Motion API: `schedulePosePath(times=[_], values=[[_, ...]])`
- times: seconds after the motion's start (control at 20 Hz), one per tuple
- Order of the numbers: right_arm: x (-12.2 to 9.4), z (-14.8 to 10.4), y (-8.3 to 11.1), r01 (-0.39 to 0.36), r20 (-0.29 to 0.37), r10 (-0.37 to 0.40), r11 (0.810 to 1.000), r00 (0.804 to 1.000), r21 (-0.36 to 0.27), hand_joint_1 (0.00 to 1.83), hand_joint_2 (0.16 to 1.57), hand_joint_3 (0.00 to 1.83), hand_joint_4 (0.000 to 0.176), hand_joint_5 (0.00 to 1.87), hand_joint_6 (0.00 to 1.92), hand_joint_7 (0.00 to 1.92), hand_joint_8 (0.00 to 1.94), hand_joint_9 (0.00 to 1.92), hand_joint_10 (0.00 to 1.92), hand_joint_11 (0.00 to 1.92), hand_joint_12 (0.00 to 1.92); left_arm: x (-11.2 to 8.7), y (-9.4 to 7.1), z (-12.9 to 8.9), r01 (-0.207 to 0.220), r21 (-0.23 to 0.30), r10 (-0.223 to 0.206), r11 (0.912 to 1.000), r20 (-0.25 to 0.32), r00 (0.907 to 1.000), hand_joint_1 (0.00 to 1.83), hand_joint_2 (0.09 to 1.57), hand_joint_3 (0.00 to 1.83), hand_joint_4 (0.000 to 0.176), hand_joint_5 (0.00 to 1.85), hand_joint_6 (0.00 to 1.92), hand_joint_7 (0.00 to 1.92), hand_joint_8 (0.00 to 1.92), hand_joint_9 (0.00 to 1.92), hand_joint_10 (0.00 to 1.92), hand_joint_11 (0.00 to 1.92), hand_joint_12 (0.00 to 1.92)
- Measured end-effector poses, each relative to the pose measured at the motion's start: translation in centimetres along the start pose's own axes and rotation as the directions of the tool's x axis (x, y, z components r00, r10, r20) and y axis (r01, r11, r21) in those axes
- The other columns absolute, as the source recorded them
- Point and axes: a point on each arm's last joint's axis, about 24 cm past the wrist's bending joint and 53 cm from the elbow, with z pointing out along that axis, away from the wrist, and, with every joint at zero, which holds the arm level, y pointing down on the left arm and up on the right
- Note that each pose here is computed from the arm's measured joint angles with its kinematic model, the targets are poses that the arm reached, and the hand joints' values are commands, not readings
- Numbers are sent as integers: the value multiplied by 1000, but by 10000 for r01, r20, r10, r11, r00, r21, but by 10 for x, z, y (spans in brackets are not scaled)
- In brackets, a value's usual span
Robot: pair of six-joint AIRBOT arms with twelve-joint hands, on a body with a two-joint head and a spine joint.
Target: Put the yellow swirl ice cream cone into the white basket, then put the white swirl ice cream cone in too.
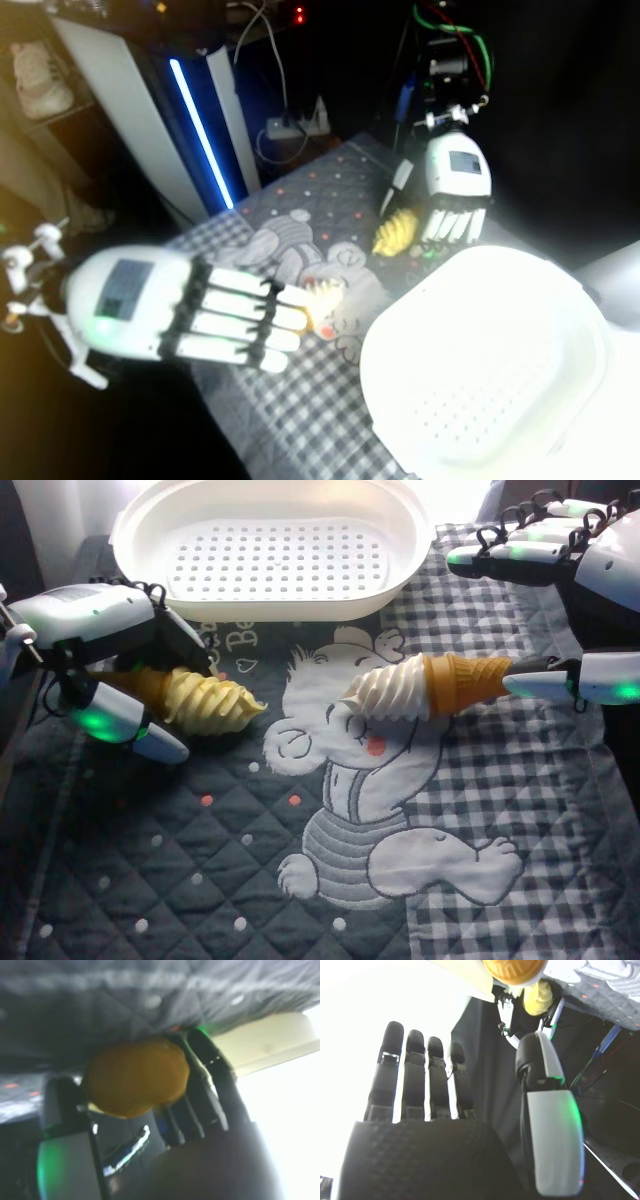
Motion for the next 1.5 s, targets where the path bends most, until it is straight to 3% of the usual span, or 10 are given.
schedulePosePath(times=[0.3,0.6,0.75,0.85,0.9,1.0,1.1,1.2,1.4,1.5], values=[[0,0,0,-49,9,49,10000,10000,15,791,1129,1,0,309,4,319,3,397,13,224,718,-59,-25,-24,-400,699,308,9967,1277,9913,1268,1112,0,0,1231,291,858,1399,703,1453,525,1696],[2,3,-3,-116,15,116,9999,9999,-9,789,1123,0,5,332,8,320,4,382,6,210,737,-164,-63,-1,-391,1808,-335,9827,3817,9237,1293,1038,0,0,1391,24,1066,1079,996,1045,791,1406],[8,9,-8,-341,-14,341,9994,9994,-21,751,1128,0,0,341,6,328,4,390,5,200,721,-158,-35,51,33,580,-208,9983,3041,9524,1398,1027,0,0,1102,767,1287,350,1061,955,814,902],[13,12,-7,-410,-51,409,9990,9992,-156,776,1120,0,0,359,8,339,5,395,5,201,723,-146,-13,82,308,-421,-201,9986,2348,9718,1283,1018,0,0,1157,578,1272,593,1136,447,858,1037],[15,14,-5,-459,-68,458,9985,9989,-283,768,1123,0,0,361,7,348,7,397,5,203,732,-142,-6,91,425,-747,-257,9963,2129,9767,1203,1030,4,0,1150,663,1067,318,1041,346,719,1120],[16,16,-2,-511,-61,509,9975,9987,-493,719,1129,2,0,348,0,331,1,375,1,186,729,-136,4,105,527,-1220,-296,9911,1835,9826,999,948,0,0,908,62,930,61,946,212,620,1158],[13,19,1,-546,76,552,9964,9984,-647,753,1147,8,0,319,0,278,0,280,0,75,680,-131,10,110,585,-1522,-334,9866,1628,9861,926,915,0,0,712,2,864,4,837,384,511,1365],[10,20,3,-578,224,597,9954,9980,-763,798,1157,7,0,310,0,248,0,233,0,18,662,-130,12,111,677,-1584,-421,9851,1594,9863,899,895,0,41,618,0,774,0,649,591,403,1371],[5,20,13,-1315,316,1364,9836,9902,-1230,766,1137,1,0,305,0,281,0,277,0,130,462,-110,-2,94,495,-934,-361,9944,1395,9896,773,910,0,74,362,1,550,3,635,141,381,1187],[0,19,19,-1488,415,1567,9771,9868,-1522,752,1114,0,20,297,1,281,1,277,1,170,334,-111,-15,79,370,-380,-304,9986,1600,9867,845,919,0,47,416,1,513,1,589,34,306,951]])
